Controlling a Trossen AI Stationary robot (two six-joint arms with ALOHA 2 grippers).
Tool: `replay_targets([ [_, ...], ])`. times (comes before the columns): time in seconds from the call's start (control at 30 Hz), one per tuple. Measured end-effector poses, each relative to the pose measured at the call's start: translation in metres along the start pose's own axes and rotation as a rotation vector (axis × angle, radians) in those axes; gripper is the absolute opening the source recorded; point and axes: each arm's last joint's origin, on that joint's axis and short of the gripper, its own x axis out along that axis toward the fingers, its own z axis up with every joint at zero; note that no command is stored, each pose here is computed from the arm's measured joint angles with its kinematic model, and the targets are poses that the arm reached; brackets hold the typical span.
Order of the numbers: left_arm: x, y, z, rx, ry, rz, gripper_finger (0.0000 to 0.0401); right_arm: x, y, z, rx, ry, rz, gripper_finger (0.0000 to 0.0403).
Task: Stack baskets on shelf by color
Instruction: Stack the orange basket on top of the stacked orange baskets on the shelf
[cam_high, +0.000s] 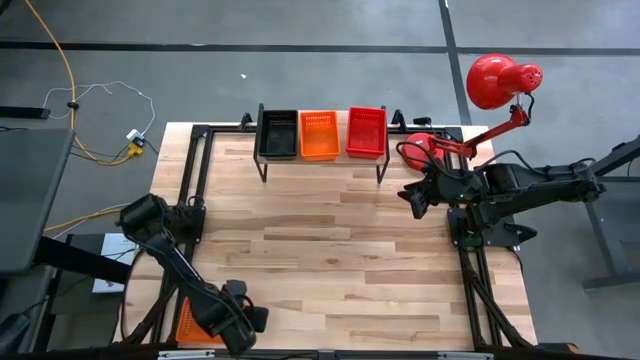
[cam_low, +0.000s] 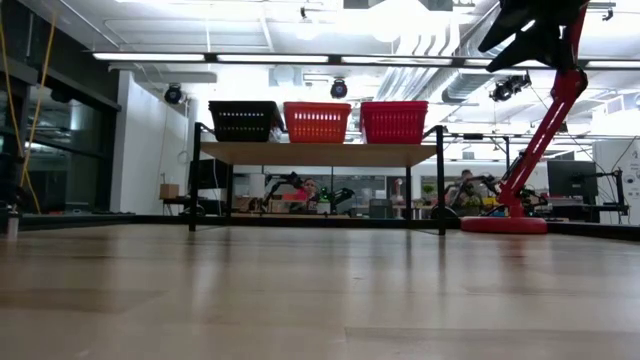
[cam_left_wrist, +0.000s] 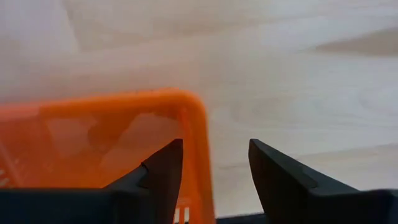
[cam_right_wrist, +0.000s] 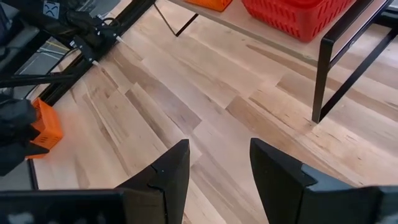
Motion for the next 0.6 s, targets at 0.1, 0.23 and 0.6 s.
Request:
replay_targets([
  [0.1, 0.000, -0.005, 0.005, 0.024, -0.017, -0.015, 0.0153, 0.000, 0.000, 0.000, 0.000, -0.005, -0.004, 0.0156],
  [0.23, -0.003, -0.018, 0.018, 0.153, -0.011, -0.047, 0.0066, 0.000, 0.000, 0.000, 0.006, -0.006, -0.006, 0.0156],
  [0.6, -0.081, -0.062, 0.115, 0.845, -0.204, -0.359, 0.0003, 0.000, 0.000, 0.000, 0.123, -0.015, -0.011, 0.0156],
])
